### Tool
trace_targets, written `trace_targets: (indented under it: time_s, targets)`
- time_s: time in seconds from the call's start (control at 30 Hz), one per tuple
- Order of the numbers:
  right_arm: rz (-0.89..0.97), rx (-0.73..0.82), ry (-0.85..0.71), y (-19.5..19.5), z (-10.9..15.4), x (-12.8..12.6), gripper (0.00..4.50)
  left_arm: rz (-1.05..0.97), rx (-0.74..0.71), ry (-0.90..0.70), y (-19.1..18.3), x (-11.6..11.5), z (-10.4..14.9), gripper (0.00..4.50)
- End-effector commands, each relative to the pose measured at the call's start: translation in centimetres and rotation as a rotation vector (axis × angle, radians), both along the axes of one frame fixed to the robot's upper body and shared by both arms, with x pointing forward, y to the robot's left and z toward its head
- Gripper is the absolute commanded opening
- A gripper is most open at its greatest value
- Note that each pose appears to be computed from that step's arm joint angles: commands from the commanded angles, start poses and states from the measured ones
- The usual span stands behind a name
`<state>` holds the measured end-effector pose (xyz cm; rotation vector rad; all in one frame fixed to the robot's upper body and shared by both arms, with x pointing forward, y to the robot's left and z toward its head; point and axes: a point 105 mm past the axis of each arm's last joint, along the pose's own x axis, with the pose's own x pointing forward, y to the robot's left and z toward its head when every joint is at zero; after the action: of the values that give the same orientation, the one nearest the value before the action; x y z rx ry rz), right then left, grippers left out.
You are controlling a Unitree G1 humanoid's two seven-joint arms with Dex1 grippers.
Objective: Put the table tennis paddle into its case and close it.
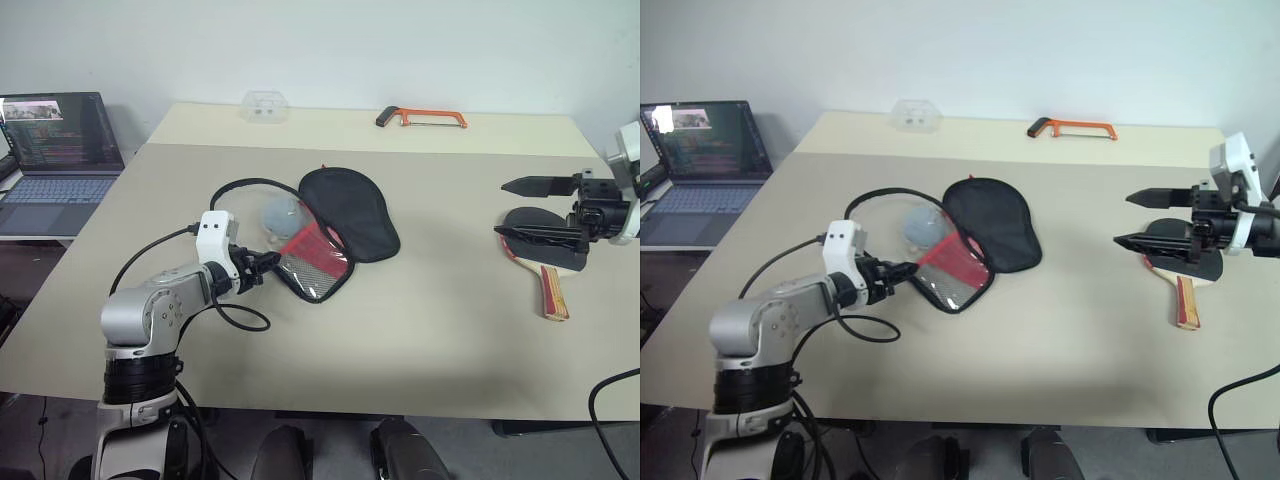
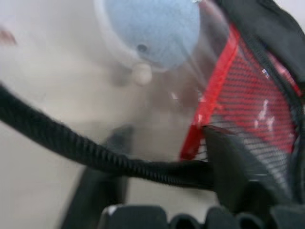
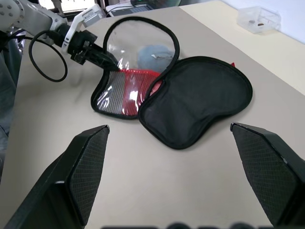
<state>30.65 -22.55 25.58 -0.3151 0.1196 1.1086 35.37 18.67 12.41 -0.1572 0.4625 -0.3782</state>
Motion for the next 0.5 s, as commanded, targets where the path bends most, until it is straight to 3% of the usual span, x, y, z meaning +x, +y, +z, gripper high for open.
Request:
trace_targets:
  time_s: [0.03, 0.1, 0.3, 0.4, 0.5]
  targets:
    - [-0.013, -0.015, -0.058, -0.4, 1.3, -0.6, 4.5, 0.002, 0.012, -0.048, 0.0, 0.6, 1.1, 0.69]
    - [-0.016, -0.015, -0.06, -0.4, 1.3, -0.6, 4.5, -0.007, 0.015, -0.054, -0.1, 0.7, 1.2, 0.05]
    - [-0.028, -0.016, -0.068, -0.5, 1.3, -0.6, 4.5, -0.159, 0.012, -0.067, -2.1, 0.3, 1.8, 0.02]
    - [-0.032, -0.018, -0.069, -0.5, 1.2, -0.7, 4.5, -0.413, 0.028, -0.066, -5.4, -1.2, 1.8, 0.02]
    - [-0.036, -0.017, -0.071, -0.5, 1.3, -0.7, 4.5, -0.522, 0.042, -0.081, -6.6, -1.2, 2.1, 0.02]
